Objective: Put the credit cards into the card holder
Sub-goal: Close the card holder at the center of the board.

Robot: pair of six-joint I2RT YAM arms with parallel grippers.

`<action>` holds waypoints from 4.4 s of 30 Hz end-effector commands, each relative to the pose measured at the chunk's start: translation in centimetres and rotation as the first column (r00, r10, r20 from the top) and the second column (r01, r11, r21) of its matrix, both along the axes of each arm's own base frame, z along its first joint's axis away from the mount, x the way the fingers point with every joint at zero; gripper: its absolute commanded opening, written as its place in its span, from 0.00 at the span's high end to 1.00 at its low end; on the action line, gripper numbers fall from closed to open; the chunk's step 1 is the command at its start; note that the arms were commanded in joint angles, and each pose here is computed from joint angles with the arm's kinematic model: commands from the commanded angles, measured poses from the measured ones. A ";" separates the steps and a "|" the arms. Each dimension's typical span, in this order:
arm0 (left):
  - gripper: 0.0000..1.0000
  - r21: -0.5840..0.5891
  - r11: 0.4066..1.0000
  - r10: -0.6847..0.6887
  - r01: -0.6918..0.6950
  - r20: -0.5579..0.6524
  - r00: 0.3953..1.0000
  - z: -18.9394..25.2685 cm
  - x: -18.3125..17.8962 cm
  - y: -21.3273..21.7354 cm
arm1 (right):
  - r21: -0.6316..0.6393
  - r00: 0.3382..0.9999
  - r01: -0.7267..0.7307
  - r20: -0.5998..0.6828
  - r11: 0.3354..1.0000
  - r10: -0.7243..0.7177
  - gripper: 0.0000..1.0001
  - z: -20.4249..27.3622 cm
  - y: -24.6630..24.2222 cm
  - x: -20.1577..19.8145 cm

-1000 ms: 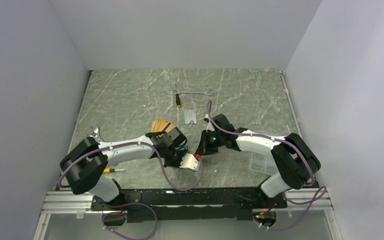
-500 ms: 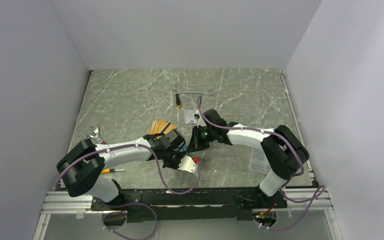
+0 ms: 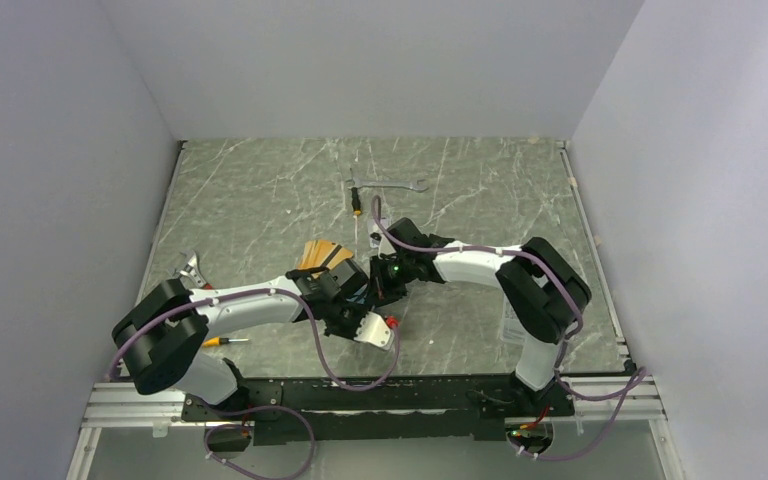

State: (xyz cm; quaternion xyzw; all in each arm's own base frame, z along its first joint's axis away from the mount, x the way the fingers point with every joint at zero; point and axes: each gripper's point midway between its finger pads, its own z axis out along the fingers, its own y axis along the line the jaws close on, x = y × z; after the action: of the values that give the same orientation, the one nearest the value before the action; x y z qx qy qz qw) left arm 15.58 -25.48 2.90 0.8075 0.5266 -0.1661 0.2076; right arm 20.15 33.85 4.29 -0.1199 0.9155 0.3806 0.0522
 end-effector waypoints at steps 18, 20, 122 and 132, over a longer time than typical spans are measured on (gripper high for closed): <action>0.77 -0.004 0.995 0.102 -0.102 0.022 0.995 2.8 3.1 3.9 | -0.148 0.996 -0.055 -0.083 0.987 0.043 1.00 -4.3 -1.4 -1.7; 0.77 -0.015 0.994 0.112 -0.111 0.026 0.993 2.4 3.2 3.8 | -0.149 0.996 -0.055 -0.083 0.987 0.043 1.00 -4.2 -1.3 -1.6; 0.79 -0.017 0.996 0.087 -0.087 0.027 0.996 1.5 3.1 3.5 | 0.161 0.971 -0.018 -0.234 0.987 0.056 0.83 -3.5 -0.9 -2.2; 0.80 -0.044 0.999 -0.006 0.008 0.041 0.999 2.4 0.9 1.5 | 0.305 0.986 -0.024 -0.149 0.952 0.072 0.70 5.0 1.8 0.4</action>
State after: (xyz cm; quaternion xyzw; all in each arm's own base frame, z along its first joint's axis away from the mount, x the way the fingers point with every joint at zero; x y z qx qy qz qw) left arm 16.98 -21.83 3.53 0.7947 0.5519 -0.1471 0.2053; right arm 19.52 35.00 5.12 -0.0959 0.8558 0.5065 -0.0434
